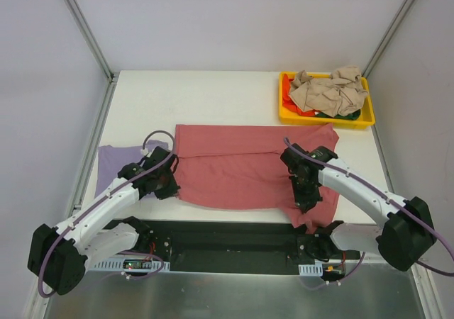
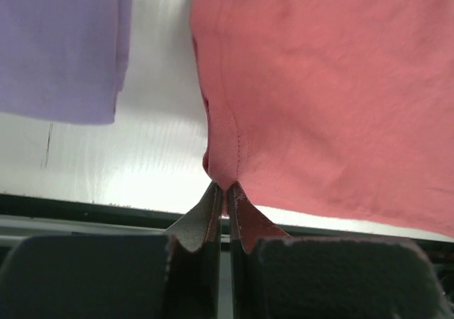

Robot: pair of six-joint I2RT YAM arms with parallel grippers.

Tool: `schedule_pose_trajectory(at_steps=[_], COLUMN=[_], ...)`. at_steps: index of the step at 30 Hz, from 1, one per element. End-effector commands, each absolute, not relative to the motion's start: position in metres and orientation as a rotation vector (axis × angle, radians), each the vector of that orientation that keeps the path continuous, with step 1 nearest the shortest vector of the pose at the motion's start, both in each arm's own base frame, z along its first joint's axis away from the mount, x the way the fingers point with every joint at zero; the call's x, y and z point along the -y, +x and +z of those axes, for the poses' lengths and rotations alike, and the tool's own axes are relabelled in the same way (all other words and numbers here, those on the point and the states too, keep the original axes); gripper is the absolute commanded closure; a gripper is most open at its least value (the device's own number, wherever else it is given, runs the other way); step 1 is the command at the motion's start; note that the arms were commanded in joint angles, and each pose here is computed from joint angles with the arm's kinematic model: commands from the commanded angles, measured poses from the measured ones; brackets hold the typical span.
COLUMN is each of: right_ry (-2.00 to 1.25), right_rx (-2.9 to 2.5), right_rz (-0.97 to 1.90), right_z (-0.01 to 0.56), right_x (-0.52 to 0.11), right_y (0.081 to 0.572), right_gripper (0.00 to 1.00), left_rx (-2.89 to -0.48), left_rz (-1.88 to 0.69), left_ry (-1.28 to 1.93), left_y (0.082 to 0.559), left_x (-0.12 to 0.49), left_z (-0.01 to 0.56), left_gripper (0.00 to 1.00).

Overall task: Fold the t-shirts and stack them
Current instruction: Fold the other side of the tshirt into a rectangle

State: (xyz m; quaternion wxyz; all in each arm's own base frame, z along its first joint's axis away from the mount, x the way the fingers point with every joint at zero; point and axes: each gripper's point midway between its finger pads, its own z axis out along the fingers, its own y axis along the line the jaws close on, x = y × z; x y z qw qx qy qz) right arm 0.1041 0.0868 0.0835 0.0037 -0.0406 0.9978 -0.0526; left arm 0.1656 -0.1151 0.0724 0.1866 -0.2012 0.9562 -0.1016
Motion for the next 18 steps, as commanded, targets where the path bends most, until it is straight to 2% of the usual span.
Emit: schedule_pose_trajectory(at_steps=[1, 6, 11, 18], right_ry=[-0.238, -0.244, -0.255, -0.226], right_rx=[-3.251, -3.232, -3.097, -2.962], right_rz=[-0.091, -0.103, -0.358, -0.556], right_z=[0.090, 0.089, 0.108, 0.135], right_x=[-0.085, -0.087, -0.068, -0.063], right_y=[0.064, 0.070, 0.104, 0.159], right_gripper=[1.00, 0.99, 0.97, 0.96], left_rx=[-2.799, -2.766, -2.713, -2.631], left_rz=[-0.264, -0.285, -0.245, -0.142], left_ry=[-0.639, -0.635, -0.611, -0.646], left_y=[0.130, 0.134, 0.157, 0.194], left_x=[0.106, 0.106, 0.108, 0.105], left_z=[0.054, 0.059, 0.078, 0.098], left_gripper=[1.00, 1.00, 1.00, 1.00])
